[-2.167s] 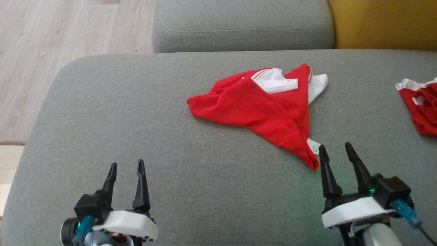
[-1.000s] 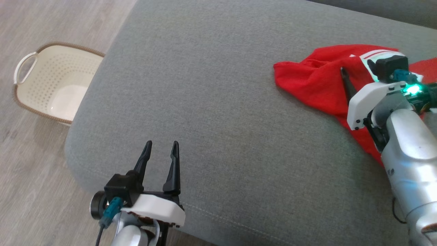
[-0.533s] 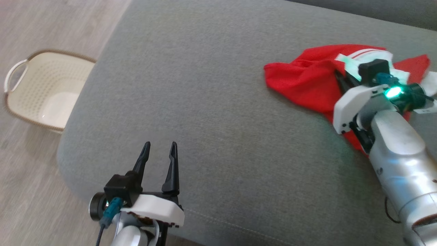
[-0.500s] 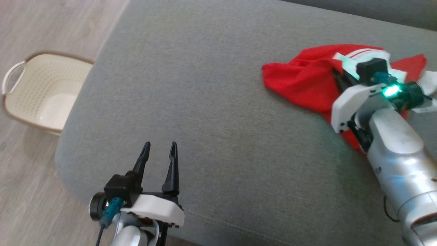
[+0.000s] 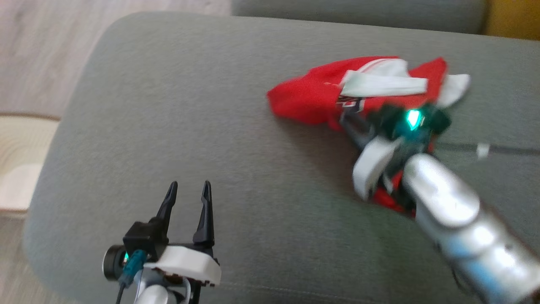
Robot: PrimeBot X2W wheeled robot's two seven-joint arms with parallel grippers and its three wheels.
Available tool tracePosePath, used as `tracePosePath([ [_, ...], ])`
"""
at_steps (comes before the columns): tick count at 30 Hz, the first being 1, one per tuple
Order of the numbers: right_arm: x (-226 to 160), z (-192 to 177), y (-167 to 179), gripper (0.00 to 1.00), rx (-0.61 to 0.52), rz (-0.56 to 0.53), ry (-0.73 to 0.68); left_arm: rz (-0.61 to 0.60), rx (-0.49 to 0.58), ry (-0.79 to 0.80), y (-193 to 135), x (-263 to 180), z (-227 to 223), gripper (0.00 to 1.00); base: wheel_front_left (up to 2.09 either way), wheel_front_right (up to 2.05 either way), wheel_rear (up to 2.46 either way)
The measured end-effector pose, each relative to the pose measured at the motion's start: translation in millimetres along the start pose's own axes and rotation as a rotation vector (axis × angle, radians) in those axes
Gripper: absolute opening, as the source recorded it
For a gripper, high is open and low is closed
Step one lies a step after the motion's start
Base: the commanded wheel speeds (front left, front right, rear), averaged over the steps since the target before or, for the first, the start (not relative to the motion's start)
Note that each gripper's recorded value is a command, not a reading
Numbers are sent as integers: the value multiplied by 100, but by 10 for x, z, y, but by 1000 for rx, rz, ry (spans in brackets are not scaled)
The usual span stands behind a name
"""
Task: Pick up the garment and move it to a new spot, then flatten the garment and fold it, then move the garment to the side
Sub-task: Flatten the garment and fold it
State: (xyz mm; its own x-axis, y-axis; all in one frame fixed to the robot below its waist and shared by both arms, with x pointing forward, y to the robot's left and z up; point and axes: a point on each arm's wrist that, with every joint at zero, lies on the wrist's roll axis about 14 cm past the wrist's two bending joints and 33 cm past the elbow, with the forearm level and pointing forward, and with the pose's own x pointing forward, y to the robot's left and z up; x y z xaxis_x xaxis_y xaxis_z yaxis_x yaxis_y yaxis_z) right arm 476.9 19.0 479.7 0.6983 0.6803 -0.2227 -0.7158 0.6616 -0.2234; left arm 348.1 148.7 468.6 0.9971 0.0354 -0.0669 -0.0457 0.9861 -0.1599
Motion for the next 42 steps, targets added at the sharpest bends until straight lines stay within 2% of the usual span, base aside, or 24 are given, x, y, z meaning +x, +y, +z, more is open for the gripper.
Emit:
tracePosePath([
  [5, -515, -426, 362, 0, 84, 62, 101, -74, -2, 18, -214, 34, -66, 100, 0, 0, 0],
  [9, -910, -664, 522, 0, 170, 58, 172, -131, -1, 19, -387, 106, -75, 100, 0, 0, 0],
  [10, -1074, -747, 523, 0, 212, 27, 196, -156, -2, 24, -465, 139, -93, 100, 0, 0, 0],
  [14, -1404, -928, 288, 0, 258, -98, 247, -203, 2, 34, -610, 193, -133, 100, 0, 0, 0],
  [23, -1996, -1176, -340, 0, 245, -375, 336, -243, -2, 52, -730, 250, -199, 100, 0, 0, 0],
  [24, -2040, -1203, -376, 21, 248, -397, 343, -243, -2, 51, -732, 253, -194, 100, 0, 0, 0],
  [25, -2078, -1233, -388, 55, 247, -411, 352, -243, -2, 47, -732, 260, -184, 100, 0, 0, 0],
  [26, -2099, -1251, -391, 95, 253, -423, 356, -244, -2, 44, -735, 267, -173, 100, 0, 0, 0],
  [27, -2115, -1264, -387, 100, 260, -433, 357, -244, -2, 40, -737, 276, -162, 100, 0, 0, 0],
  [32, -2167, -1234, -444, 100, 272, -478, 339, -245, -2, 38, -742, 283, -157, 100, 0, 0, 0],
  [35, -2260, -1177, -597, 100, 263, -532, 319, -252, -2, 38, -764, 289, -157, 100, 0, 0, 0],
  [42, -2352, -791, -944, 100, 212, -641, 186, -249, -2, 31, -756, 273, -133, 100, 0, 0, 0],
])
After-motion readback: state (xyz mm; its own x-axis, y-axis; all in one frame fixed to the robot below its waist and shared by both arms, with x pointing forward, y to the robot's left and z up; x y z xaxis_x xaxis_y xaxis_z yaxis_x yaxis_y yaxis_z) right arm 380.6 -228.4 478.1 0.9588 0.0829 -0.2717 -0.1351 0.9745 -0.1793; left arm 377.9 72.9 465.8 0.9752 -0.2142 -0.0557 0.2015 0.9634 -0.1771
